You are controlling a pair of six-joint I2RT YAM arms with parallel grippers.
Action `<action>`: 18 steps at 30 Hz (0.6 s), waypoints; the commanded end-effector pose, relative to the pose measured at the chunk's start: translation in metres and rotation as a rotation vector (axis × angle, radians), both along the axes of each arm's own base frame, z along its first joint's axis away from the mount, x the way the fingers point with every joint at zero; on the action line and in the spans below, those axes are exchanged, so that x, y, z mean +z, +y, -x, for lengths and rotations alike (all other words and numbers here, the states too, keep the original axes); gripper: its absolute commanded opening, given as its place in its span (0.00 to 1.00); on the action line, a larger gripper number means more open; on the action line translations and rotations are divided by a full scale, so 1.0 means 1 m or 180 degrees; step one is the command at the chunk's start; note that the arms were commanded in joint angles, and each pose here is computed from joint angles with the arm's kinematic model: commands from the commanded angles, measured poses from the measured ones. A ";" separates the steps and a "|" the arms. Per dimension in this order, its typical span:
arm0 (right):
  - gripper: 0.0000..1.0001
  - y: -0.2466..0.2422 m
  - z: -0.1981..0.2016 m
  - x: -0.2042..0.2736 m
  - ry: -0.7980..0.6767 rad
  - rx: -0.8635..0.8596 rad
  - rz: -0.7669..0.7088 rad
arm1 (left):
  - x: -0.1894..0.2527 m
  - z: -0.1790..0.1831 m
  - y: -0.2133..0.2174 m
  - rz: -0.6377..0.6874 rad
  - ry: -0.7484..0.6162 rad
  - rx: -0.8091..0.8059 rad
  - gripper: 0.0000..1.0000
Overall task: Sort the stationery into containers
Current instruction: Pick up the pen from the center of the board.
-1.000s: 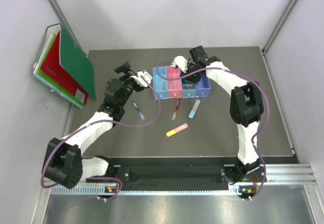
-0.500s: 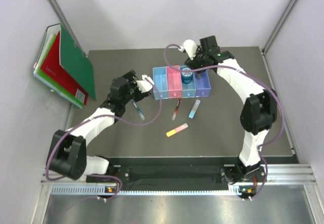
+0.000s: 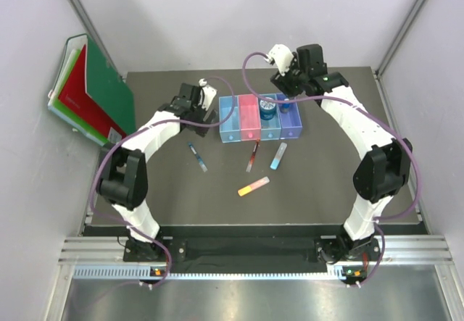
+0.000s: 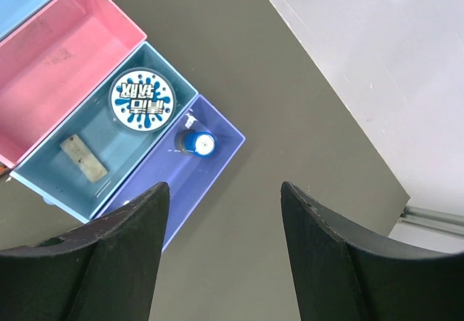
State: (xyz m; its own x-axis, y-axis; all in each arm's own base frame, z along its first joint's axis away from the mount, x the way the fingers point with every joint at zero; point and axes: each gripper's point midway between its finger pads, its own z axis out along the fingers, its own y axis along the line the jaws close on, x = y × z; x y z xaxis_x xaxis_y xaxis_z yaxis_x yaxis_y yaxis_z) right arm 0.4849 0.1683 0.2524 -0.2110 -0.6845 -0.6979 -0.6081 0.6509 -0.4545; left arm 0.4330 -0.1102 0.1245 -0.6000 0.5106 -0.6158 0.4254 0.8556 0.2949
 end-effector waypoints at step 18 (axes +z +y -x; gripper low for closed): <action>0.64 0.001 -0.014 0.012 -0.0109 -0.0095 -0.0150 | -0.083 0.073 0.014 0.0266 0.1254 0.0785 0.88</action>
